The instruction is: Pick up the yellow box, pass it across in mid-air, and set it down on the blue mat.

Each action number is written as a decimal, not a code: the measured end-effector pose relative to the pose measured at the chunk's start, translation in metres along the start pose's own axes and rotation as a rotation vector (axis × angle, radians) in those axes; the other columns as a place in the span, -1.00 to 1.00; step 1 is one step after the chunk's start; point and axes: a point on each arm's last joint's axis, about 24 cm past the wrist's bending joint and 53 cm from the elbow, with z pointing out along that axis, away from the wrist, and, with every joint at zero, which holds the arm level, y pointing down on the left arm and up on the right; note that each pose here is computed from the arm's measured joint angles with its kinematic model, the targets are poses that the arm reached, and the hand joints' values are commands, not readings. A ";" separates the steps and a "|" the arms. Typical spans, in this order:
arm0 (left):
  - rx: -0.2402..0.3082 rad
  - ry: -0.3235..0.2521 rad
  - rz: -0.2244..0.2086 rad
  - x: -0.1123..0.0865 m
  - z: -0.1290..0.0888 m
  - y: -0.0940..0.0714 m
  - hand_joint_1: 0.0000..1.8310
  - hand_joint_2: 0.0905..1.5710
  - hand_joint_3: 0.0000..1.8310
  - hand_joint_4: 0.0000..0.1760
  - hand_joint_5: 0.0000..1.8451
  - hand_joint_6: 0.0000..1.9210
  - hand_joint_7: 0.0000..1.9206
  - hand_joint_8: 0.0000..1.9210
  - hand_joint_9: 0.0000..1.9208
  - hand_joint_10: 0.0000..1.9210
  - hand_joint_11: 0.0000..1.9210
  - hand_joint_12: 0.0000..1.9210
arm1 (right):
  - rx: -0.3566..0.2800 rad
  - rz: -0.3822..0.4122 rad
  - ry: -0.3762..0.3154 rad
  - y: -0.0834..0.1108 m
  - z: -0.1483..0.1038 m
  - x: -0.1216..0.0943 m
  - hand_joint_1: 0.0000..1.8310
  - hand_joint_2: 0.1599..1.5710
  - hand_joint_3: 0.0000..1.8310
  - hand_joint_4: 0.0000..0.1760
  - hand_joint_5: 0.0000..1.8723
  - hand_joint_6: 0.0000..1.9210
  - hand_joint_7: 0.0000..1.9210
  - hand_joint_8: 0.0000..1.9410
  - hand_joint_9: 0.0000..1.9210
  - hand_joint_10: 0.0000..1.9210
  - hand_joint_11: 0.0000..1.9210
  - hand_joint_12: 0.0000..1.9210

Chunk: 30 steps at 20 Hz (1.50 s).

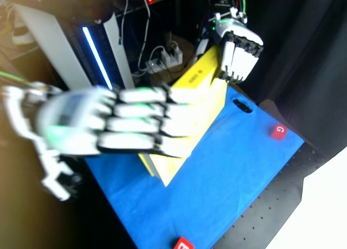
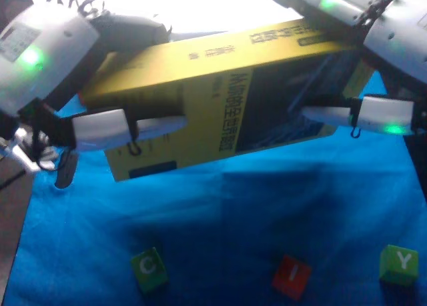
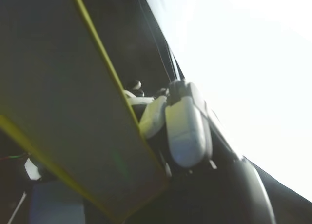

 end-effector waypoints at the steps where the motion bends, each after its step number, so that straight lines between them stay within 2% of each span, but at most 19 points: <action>1: 0.006 -0.001 -0.001 0.000 0.000 -0.001 0.24 0.47 -1.00 -1.00 0.32 1.00 0.44 1.00 0.59 1.00 0.69 1.00 | -0.003 -0.002 -0.004 0.001 0.001 -0.002 -0.25 0.40 -1.00 -1.00 -0.82 -0.98 -0.74 -0.97 -0.85 -0.65 -1.00 -0.10; 2: 0.012 -0.004 0.000 0.000 0.000 -0.003 0.26 0.46 -1.00 -1.00 0.28 1.00 0.44 1.00 0.59 1.00 0.69 1.00 | 0.001 -0.007 -0.005 -0.002 0.001 -0.003 -0.16 0.46 -0.99 -1.00 -0.67 -0.73 -0.61 -0.40 -0.73 0.13 -1.00 0.65; 3: 0.025 -0.002 0.007 0.001 0.000 -0.007 0.20 0.48 -1.00 -1.00 0.33 1.00 0.44 1.00 0.59 1.00 0.69 1.00 | 0.003 -0.011 -0.009 -0.004 0.003 -0.007 0.06 0.57 -0.92 -1.00 -0.42 0.40 -0.30 0.72 -0.15 0.83 -0.14 0.93; 4: 0.025 -0.004 0.013 0.001 0.000 -0.007 0.19 0.49 -1.00 -1.00 0.34 1.00 0.44 1.00 0.59 1.00 0.69 1.00 | 0.002 -0.011 -0.009 -0.003 0.006 -0.008 0.36 0.47 -0.96 -1.00 -0.10 0.88 0.11 0.94 0.26 0.97 0.33 0.99; 5: 0.027 -0.013 0.025 -0.001 0.000 -0.007 0.18 0.49 -1.00 -1.00 0.34 1.00 0.44 1.00 0.59 1.00 0.69 1.00 | 0.001 -0.001 -0.013 -0.003 0.010 -0.010 0.43 0.44 -0.98 -1.00 -0.02 0.98 0.21 0.99 0.37 0.99 0.46 1.00; 6: 0.033 -0.015 0.032 -0.002 0.000 -0.009 0.25 0.46 -1.00 -1.00 0.29 1.00 0.44 1.00 0.59 1.00 0.69 1.00 | 0.006 0.005 -0.012 -0.005 0.011 -0.011 0.58 0.47 -0.97 -1.00 0.21 1.00 0.42 1.00 0.54 1.00 0.63 1.00; 8: 0.066 -0.010 0.056 -0.001 0.000 -0.016 0.24 0.46 -1.00 -1.00 0.32 1.00 0.44 1.00 0.59 1.00 0.69 1.00 | 0.001 -0.022 0.022 -0.004 0.013 -0.005 0.59 0.49 -0.96 -1.00 0.24 1.00 0.42 1.00 0.55 1.00 0.65 1.00; 14: 0.039 -0.015 0.035 -0.002 -0.001 -0.010 0.19 0.49 -0.99 -1.00 0.34 1.00 0.44 1.00 0.59 1.00 0.69 1.00 | 0.001 -0.031 0.024 -0.004 0.014 -0.006 0.52 0.48 -0.96 -1.00 0.25 1.00 0.44 1.00 0.57 1.00 0.66 1.00; 16: 0.019 -0.017 0.014 -0.002 -0.004 -0.004 0.26 0.46 -1.00 -1.00 0.28 1.00 0.44 1.00 0.59 1.00 0.69 1.00 | -0.001 -0.032 0.027 -0.003 0.013 -0.007 0.53 0.47 -0.97 -1.00 0.29 1.00 0.44 1.00 0.54 1.00 0.64 1.00; 17: 0.012 -0.019 0.006 -0.002 -0.005 -0.003 -0.44 0.48 -0.98 -1.00 -0.73 -0.36 -0.68 -0.38 -0.68 -0.45 -0.66 0.81 | 0.000 -0.030 0.027 -0.002 0.011 -0.008 0.58 0.45 -0.97 -1.00 0.31 1.00 0.47 1.00 0.57 1.00 0.66 1.00; 18: 0.005 -0.022 0.002 -0.003 -0.007 -0.001 -0.60 0.55 -1.00 -0.37 -0.88 -0.82 -0.92 -0.84 -0.94 -0.89 -0.93 -0.64 | -0.002 -0.031 0.025 -0.001 0.009 -0.010 0.57 0.45 -0.96 -1.00 0.30 1.00 0.45 1.00 0.55 1.00 0.64 1.00; 19: -0.025 -0.026 -0.029 -0.005 -0.011 0.005 -0.63 0.56 -1.00 -0.61 -0.98 -0.96 -0.98 -0.97 -0.99 -0.98 -0.99 -0.93 | 0.002 -0.060 0.023 -0.002 0.006 -0.014 0.56 0.44 -0.96 -1.00 0.28 1.00 0.42 1.00 0.54 1.00 0.63 1.00; 20: -0.062 -0.052 -0.038 -0.012 -0.014 0.014 -0.62 0.56 -1.00 -0.72 -1.00 -0.99 -1.00 -0.99 -1.00 -1.00 -1.00 -0.99 | 0.038 -0.054 0.010 -0.012 0.004 -0.022 0.57 0.42 -0.96 -1.00 0.23 1.00 0.37 1.00 0.48 1.00 0.57 1.00; 21: -0.094 -0.076 -0.024 -0.022 -0.017 0.023 -0.58 0.54 -1.00 -0.50 -1.00 -1.00 -1.00 -1.00 -1.00 -1.00 -1.00 -1.00 | 0.087 -0.036 -0.016 -0.027 0.001 -0.032 0.55 0.41 -0.96 -1.00 0.23 1.00 0.38 1.00 0.49 1.00 0.58 1.00; 23: -0.121 -0.117 -0.004 -0.036 -0.023 0.028 -0.58 0.47 -1.00 -0.45 -1.00 -1.00 -1.00 -1.00 -1.00 -1.00 -1.00 -1.00 | 0.122 -0.042 -0.031 -0.037 -0.004 -0.042 0.61 0.38 -0.96 -1.00 0.27 1.00 0.44 1.00 0.56 1.00 0.64 1.00; 26: -0.147 -0.100 -0.004 -0.031 -0.033 0.031 -0.63 0.49 -1.00 -0.38 -1.00 -1.00 -1.00 -1.00 -1.00 -1.00 -1.00 -1.00 | 0.082 -0.038 -0.004 -0.014 -0.009 -0.035 0.67 0.38 -0.95 -1.00 0.25 1.00 0.41 1.00 0.53 1.00 0.62 1.00; 28: -0.179 -0.087 0.017 -0.033 -0.043 0.038 -0.61 0.49 -1.00 -0.08 -1.00 -1.00 -1.00 -1.00 -1.00 -1.00 -1.00 -1.00 | 0.066 -0.060 -0.002 -0.004 -0.018 -0.041 0.68 0.37 -0.95 -1.00 0.26 1.00 0.39 1.00 0.51 1.00 0.59 1.00; 29: -0.208 -0.107 0.025 -0.040 -0.048 0.045 -0.59 0.49 -1.00 0.24 -1.00 -1.00 -1.00 -1.00 -1.00 -1.00 -1.00 -1.00 | 0.076 -0.068 -0.017 -0.007 -0.023 -0.049 0.72 0.36 -0.96 -1.00 0.25 1.00 0.40 1.00 0.51 1.00 0.58 1.00; 30: -0.262 -0.145 0.054 -0.054 -0.057 0.056 -0.58 0.51 -0.99 0.10 -1.00 -1.00 -1.00 -1.00 -1.00 -1.00 -1.00 -1.00 | 0.111 -0.065 -0.038 -0.016 -0.034 -0.057 0.72 0.37 -0.96 -1.00 0.24 1.00 0.42 1.00 0.53 1.00 0.61 1.00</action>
